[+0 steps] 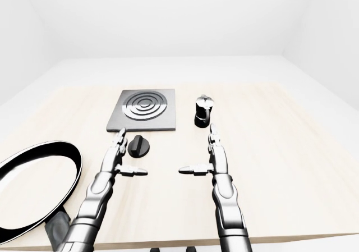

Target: Turn on the stove.

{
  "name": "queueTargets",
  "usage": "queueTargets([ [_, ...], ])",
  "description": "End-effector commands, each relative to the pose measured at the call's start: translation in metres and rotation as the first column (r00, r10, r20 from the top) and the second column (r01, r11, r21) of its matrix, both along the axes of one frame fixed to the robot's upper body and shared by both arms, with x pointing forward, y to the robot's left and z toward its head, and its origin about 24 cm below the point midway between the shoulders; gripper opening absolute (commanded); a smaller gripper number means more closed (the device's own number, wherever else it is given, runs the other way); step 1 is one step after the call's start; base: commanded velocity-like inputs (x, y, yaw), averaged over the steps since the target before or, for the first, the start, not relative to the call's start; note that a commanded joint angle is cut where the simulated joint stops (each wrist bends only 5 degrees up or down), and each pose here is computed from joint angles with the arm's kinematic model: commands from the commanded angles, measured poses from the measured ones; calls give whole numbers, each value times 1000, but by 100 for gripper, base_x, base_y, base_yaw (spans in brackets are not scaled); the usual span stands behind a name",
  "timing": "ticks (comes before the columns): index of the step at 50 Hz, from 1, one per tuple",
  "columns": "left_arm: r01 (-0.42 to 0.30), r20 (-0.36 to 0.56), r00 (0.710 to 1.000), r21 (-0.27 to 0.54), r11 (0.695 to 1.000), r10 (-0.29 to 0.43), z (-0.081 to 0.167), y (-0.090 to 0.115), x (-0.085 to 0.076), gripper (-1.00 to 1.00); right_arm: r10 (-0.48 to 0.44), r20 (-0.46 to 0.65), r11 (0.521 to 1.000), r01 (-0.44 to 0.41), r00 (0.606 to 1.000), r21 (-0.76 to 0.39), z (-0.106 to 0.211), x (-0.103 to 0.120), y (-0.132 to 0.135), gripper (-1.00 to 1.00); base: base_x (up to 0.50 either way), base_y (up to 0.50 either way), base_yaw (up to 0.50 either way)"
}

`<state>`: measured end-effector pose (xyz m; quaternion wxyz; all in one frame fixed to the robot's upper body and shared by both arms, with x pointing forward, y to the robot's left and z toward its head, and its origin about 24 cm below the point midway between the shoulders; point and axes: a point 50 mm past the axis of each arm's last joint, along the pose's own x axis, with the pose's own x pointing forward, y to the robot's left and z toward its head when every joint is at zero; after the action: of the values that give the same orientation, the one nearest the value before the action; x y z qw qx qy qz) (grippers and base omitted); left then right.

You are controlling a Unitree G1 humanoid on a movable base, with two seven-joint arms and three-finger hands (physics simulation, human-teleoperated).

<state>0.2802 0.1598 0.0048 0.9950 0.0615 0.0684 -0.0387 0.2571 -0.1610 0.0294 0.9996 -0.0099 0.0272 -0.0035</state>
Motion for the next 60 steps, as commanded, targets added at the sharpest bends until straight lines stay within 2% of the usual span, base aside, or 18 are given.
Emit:
queueTargets([
  [1,11,0,1000,4,1000,-11,-1,-2,-3,100,1,-2,1000,-1,1000,0,0,1,0,100,0,0,0],
  [16,16,-2,1000,8,1000,-16,-2,-3,-6,100,1,-2,1000,-1,1000,0,-1,1,0,100,0,0,0],
  [17,58,2,998,16,998,-58,-1,-15,-18,100,-1,-6,1000,1,1000,0,0,1,0,100,0,0,0],
  [37,80,-4,997,19,997,-80,0,-19,-23,100,0,-6,1000,0,1000,0,-1,1,0,100,0,0,0],
  [40,84,-6,996,20,996,-84,-1,-20,-24,100,-1,-31,1000,1,1000,2,-19,0,-1,100,0,0,0],
  [43,93,-6,996,19,996,-92,0,-22,-26,100,0,-6,1000,0,1000,0,-1,2,0,100,0,0,0],
  [49,111,-6,994,22,994,-111,2,-27,-30,100,0,-7,1000,0,1000,1,-10,1,0,100,0,0,0],
  [52,120,-4,993,25,992,-120,2,-29,-32,100,0,-8,1000,0,1000,1,-1,1,0,100,0,0,0],
  [60,141,-2,990,34,989,-141,2,-34,-36,100,-2,-9,1000,2,1000,2,-1,2,-1,100,0,0,0],
])
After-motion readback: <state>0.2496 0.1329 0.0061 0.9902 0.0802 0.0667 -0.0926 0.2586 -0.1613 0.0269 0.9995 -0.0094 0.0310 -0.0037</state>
